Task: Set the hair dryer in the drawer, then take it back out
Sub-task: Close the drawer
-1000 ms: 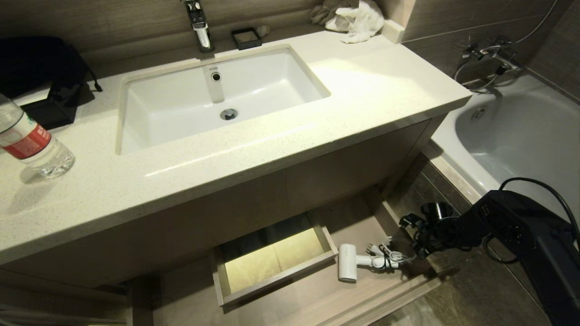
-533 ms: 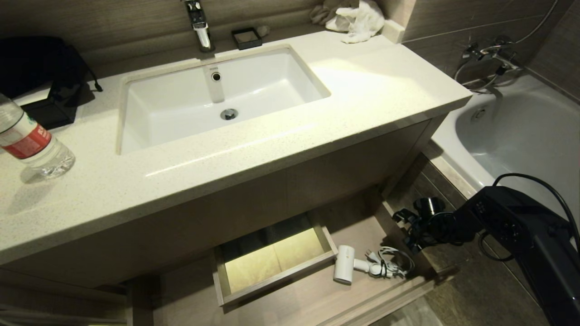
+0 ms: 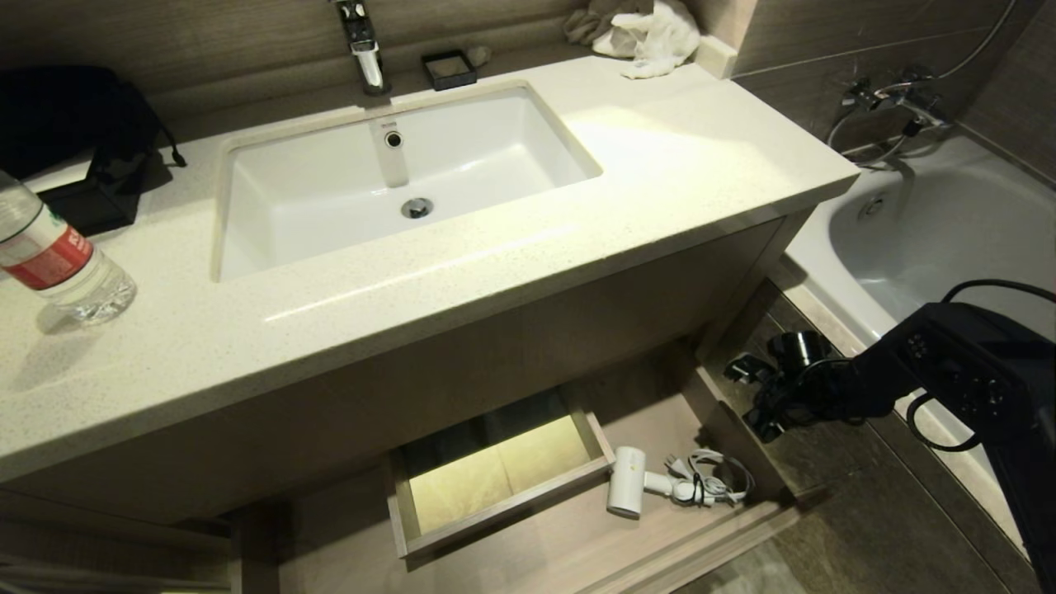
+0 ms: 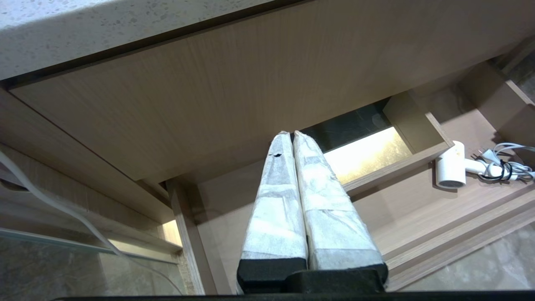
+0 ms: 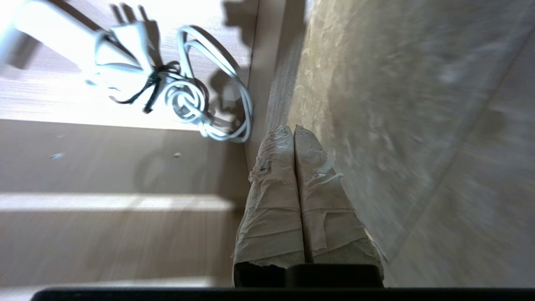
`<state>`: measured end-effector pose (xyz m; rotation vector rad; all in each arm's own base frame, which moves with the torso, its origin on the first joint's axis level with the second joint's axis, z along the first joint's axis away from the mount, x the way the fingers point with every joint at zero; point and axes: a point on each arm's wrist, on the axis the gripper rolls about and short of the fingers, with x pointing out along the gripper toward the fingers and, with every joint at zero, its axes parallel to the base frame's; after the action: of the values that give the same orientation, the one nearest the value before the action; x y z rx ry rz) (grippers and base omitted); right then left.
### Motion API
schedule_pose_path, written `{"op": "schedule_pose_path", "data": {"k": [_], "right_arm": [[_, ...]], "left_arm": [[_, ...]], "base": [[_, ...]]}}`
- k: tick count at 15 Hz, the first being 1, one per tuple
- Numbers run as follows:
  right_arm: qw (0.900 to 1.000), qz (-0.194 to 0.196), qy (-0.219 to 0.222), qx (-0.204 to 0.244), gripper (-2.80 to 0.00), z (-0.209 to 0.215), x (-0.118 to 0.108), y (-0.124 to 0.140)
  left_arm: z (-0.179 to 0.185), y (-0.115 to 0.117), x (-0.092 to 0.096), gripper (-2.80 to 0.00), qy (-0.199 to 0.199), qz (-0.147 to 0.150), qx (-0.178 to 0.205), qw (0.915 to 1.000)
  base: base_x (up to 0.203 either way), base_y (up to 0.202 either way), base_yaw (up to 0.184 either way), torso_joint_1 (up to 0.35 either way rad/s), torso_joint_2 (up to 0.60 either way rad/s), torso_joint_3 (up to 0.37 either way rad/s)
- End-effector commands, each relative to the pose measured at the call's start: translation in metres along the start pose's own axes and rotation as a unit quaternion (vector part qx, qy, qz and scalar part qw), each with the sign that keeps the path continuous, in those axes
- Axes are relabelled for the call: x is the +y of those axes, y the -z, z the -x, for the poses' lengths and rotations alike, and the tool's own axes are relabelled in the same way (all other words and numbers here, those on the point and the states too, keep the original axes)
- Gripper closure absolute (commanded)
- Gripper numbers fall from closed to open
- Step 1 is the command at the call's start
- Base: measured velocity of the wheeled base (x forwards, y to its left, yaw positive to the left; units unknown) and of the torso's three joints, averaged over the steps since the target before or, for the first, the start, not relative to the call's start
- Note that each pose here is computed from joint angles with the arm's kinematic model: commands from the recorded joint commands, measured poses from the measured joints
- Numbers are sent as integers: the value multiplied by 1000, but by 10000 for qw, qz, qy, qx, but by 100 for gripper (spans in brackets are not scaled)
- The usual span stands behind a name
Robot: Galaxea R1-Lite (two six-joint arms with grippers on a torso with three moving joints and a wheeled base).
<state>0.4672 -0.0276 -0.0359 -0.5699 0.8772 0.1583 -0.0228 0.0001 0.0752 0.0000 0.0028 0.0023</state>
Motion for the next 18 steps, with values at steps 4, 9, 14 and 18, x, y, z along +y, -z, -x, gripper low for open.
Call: {"op": "schedule_pose_path", "data": {"k": [4, 9, 14, 18], "right_arm": [[9989, -376, 155, -238, 0, 97, -20, -23], [9972, -650, 112, -349, 0, 199, -5, -8], [9943, -746, 194, -741, 0, 297, 28, 37], [9917, -799, 642, -773, 0, 345, 53, 88]], "left_arm": [[0, 0, 0, 0, -4, 0, 2, 10000], [0, 0, 0, 0, -4, 0, 2, 10000], [0, 0, 0, 0, -4, 0, 2, 10000], [0, 0, 0, 0, -4, 0, 2, 10000]], "base": [[0, 0, 0, 0, 0, 0], [0, 0, 0, 0, 0, 0], [0, 0, 0, 0, 0, 0], [0, 0, 0, 0, 0, 0]]}}
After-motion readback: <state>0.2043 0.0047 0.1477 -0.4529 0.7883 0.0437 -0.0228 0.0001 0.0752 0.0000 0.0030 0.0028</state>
